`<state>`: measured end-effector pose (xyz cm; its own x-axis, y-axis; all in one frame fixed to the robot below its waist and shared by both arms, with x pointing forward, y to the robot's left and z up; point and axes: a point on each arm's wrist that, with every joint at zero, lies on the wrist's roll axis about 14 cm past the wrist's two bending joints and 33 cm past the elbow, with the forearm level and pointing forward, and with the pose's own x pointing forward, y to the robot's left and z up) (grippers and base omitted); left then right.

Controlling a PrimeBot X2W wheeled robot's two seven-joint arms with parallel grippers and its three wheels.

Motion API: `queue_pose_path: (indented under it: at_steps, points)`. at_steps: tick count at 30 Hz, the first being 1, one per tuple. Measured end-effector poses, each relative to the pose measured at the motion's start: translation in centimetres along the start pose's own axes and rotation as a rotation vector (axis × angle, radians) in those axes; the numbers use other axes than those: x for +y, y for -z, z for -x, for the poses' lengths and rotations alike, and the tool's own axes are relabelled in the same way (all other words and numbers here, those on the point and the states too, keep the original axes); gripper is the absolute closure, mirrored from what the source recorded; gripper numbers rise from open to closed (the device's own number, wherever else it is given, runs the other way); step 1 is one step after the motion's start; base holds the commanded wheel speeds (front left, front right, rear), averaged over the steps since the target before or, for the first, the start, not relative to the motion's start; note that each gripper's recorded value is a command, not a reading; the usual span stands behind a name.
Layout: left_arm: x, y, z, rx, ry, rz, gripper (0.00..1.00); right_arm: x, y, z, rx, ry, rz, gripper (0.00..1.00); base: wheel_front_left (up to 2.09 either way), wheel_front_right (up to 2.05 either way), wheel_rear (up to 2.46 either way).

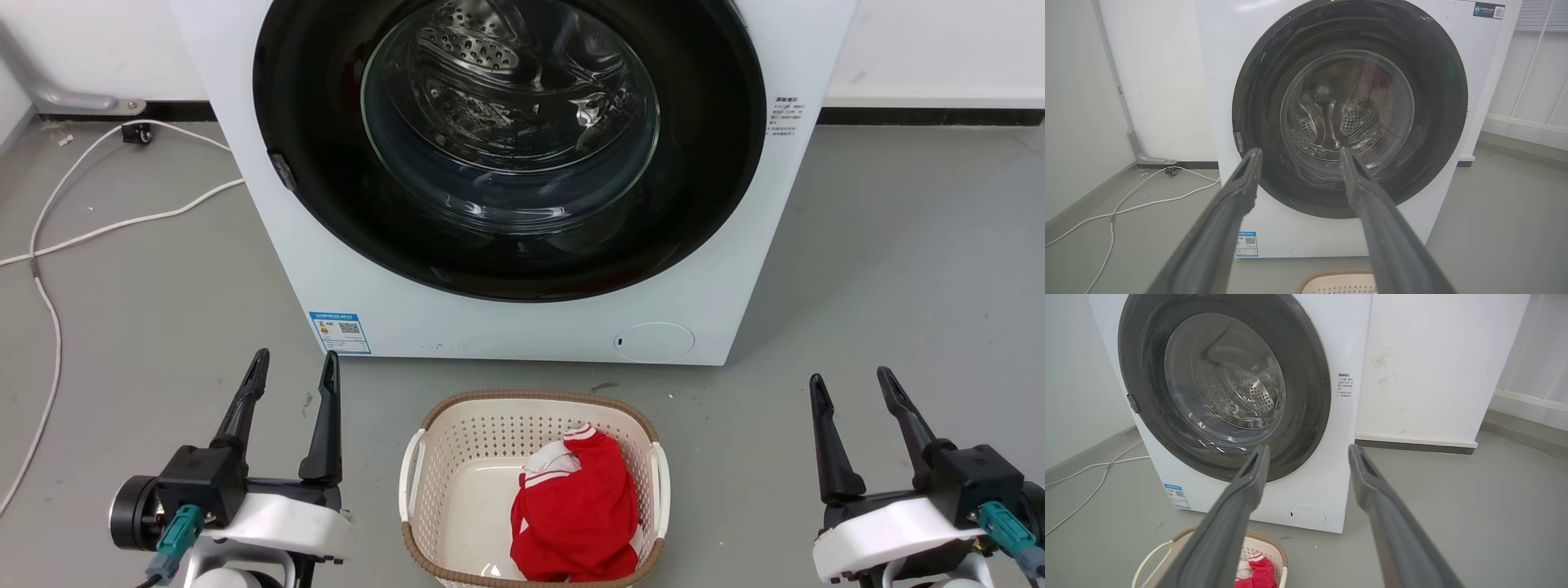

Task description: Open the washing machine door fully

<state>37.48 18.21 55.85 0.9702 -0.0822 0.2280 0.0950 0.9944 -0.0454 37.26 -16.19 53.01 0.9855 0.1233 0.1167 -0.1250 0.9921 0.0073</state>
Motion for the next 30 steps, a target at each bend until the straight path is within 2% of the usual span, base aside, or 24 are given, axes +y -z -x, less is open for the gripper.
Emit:
queue_pose_path:
  at_steps: [12, 29, 30]
  points:
    - [-0.11, 0.17, 0.06, -0.002, 0.006, -0.052, 0.0, 0.31, 0.29, 0.08, 0.005, -0.015, 0.049, 0.0, 0.0, 0.0, 0.0]
    - [0.2, 0.51, 0.18, 0.006, -0.012, -0.034, 0.0, 0.18, 0.86, 0.19, 0.02, -0.007, 0.014, 0.0, 0.0, 0.0, 0.0]
    - [0.24, 0.55, 0.18, 0.007, -0.014, -0.034, 0.0, 0.17, 0.91, 0.19, 0.021, -0.006, 0.008, 0.1, 0.0, 0.0, 0.0]
